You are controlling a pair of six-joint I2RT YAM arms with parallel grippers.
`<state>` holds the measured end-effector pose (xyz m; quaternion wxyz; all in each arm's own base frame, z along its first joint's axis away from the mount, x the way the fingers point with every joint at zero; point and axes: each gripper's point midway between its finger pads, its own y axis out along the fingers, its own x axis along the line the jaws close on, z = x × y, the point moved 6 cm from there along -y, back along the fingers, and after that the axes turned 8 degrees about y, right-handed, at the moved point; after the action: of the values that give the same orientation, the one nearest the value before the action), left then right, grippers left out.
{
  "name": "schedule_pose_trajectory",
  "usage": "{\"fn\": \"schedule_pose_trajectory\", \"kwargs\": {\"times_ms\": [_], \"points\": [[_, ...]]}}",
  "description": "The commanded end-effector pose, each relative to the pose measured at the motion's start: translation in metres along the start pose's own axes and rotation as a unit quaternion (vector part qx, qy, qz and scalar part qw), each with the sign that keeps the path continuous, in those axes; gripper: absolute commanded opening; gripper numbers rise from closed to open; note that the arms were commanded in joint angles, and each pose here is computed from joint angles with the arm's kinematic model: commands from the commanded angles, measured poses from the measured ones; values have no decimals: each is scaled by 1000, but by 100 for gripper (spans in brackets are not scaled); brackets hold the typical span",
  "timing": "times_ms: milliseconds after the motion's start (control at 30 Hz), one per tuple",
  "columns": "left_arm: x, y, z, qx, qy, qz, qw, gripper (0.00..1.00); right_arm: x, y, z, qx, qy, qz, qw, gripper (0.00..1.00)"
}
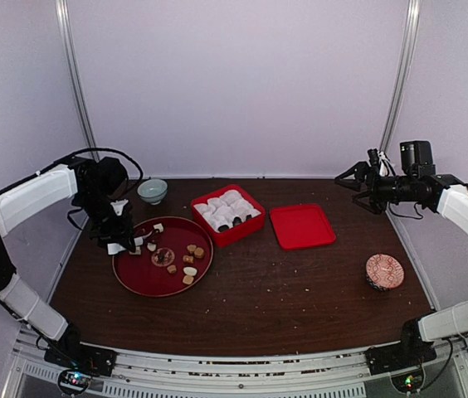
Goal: Pack the chocolate
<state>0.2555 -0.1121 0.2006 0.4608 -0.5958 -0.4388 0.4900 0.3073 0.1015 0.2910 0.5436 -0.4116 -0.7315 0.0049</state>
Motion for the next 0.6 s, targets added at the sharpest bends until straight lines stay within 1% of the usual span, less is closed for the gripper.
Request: {"fn": "schedule_pose_trajectory", "kwargs": {"times_ms": [0,233,333,567], "points": [[0,10,-11,-8,3,-2,1000,40,9,-5,2,-6,-15,-15,1000,100],[3,20,-13,9,12,-13,1000,38,9,-9,4,-8,-17,-12,1000,100],[5,24,-14,19,17,-21,999,35,8,-9,5,-8,-15,-11,1000,100],[4,21,-20,17,25,-25,999,28,9,-12,5,-8,-15,-5,1000,100]]}}
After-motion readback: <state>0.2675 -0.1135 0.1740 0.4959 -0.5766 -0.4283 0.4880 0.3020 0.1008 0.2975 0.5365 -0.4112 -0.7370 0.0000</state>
